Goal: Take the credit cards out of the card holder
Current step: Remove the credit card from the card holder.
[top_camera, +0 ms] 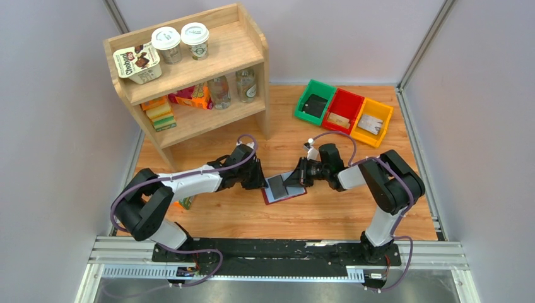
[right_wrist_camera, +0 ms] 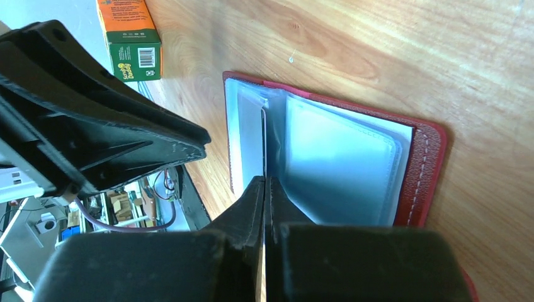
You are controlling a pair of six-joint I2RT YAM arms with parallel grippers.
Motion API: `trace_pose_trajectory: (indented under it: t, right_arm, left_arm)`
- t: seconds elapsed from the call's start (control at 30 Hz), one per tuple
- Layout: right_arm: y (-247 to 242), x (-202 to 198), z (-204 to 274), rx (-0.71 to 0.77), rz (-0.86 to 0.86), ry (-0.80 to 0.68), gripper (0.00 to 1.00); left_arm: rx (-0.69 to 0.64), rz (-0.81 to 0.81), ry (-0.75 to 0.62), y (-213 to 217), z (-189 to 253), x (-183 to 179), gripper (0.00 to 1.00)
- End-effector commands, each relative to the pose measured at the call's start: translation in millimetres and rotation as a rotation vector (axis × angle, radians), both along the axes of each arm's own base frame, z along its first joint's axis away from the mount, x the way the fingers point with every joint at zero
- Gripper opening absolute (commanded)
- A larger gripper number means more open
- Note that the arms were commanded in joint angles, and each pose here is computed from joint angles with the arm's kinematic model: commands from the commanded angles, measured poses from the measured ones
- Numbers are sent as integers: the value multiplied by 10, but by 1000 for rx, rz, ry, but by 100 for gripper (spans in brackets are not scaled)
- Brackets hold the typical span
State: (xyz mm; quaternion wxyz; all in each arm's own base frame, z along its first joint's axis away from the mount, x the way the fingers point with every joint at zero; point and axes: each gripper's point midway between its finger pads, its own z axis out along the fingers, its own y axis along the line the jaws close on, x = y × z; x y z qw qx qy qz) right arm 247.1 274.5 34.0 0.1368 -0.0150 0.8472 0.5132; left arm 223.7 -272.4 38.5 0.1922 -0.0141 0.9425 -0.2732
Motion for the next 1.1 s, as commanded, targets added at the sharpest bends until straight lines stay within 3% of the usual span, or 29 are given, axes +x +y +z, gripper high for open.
trace_pose_trajectory:
  t: [0.0, 0.2, 0.4, 0.87, 1.07]
  right_arm:
    - [40, -8, 14, 19, 13, -4, 1]
    - [59, -14, 43, 27, 13, -2, 17]
    - [91, -2, 118, 53, 21, -14, 24]
    - [296, -102, 273, 124, 131, -28, 23]
    - [423, -145, 253, 118, 163, -19, 27]
  left_arm:
    - [-115, -54, -97, -275, 364, 166, 24]
    - [-98, -52, -73, -301, 246, 184, 22]
    - [-55, -43, -59, -209, 96, 143, 15]
    - [116, -23, 46, 51, -368, 1, 0]
    - [118, -22, 61, 81, -427, -50, 0]
